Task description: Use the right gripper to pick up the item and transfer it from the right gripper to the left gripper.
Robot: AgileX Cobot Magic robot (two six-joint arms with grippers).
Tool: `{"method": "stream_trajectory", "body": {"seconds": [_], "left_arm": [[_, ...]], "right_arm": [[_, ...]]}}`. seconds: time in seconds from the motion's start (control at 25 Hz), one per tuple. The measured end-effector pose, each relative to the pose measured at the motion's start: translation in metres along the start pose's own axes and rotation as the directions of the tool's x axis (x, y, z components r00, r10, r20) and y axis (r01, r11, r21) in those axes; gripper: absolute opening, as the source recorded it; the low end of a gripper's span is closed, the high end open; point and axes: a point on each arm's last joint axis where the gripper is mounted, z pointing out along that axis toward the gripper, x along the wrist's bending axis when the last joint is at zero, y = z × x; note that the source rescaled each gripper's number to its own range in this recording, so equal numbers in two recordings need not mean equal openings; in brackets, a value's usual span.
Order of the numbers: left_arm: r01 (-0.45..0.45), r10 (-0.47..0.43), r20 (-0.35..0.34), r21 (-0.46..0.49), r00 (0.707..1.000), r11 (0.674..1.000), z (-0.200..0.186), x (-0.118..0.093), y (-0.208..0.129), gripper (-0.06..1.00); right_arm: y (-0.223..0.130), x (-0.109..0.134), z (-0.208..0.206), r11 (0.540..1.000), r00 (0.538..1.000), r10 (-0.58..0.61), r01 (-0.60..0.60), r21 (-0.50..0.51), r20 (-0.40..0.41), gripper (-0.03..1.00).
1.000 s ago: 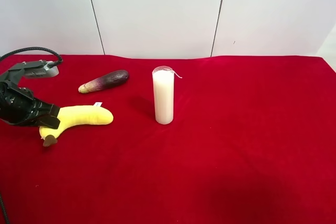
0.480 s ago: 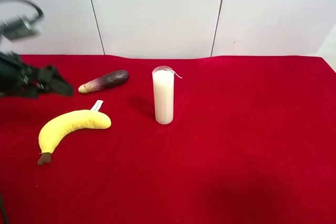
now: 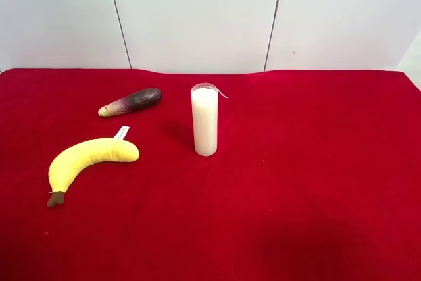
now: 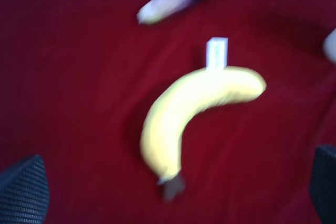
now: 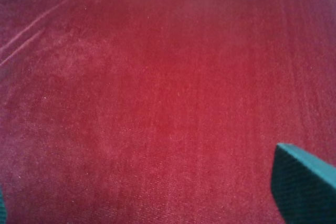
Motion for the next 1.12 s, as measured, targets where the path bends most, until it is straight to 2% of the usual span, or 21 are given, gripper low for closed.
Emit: {"method": "stream_trajectory", "body": {"seconds": [0.16, 0.24, 0.44, 0.68, 0.8, 1.12], "left_arm": [[0.01, -0.008, -0.106, 0.017, 0.994, 1.0, -0.032, 0.001, -0.031, 1.0], [0.029, -0.025, -0.132, 0.027, 0.991, 0.999, -0.038, 0.0, -0.051, 1.0], [0.065, -0.066, -0.142, -0.017, 0.988, 0.998, -0.04, -0.006, -0.094, 1.0], [0.068, -0.097, -0.148, -0.186, 0.984, 0.98, -0.051, -0.012, -0.129, 1.0], [0.065, -0.109, -0.151, -0.27, 0.982, 0.961, -0.057, -0.014, -0.136, 1.0], [0.059, -0.113, -0.157, -0.315, 0.981, 0.947, -0.05, -0.012, -0.135, 1.0]], "right_arm": [[0.0, 0.0, 0.0, 1.0, 1.0, 0.0, 0.0, 0.0, 0.0, 1.0], [0.0, 0.0, 0.0, 1.0, 1.0, 0.0, 0.0, 0.0, 0.0, 1.0], [0.0, 0.0, 0.0, 1.0, 1.0, 0.0, 0.0, 0.0, 0.0, 1.0], [0.0, 0.0, 0.0, 1.0, 1.0, 0.0, 0.0, 0.0, 0.0, 1.0], [0.0, 0.0, 0.0, 1.0, 1.0, 0.0, 0.0, 0.0, 0.0, 1.0], [0.0, 0.0, 0.0, 1.0, 1.0, 0.0, 0.0, 0.0, 0.0, 1.0]]}}
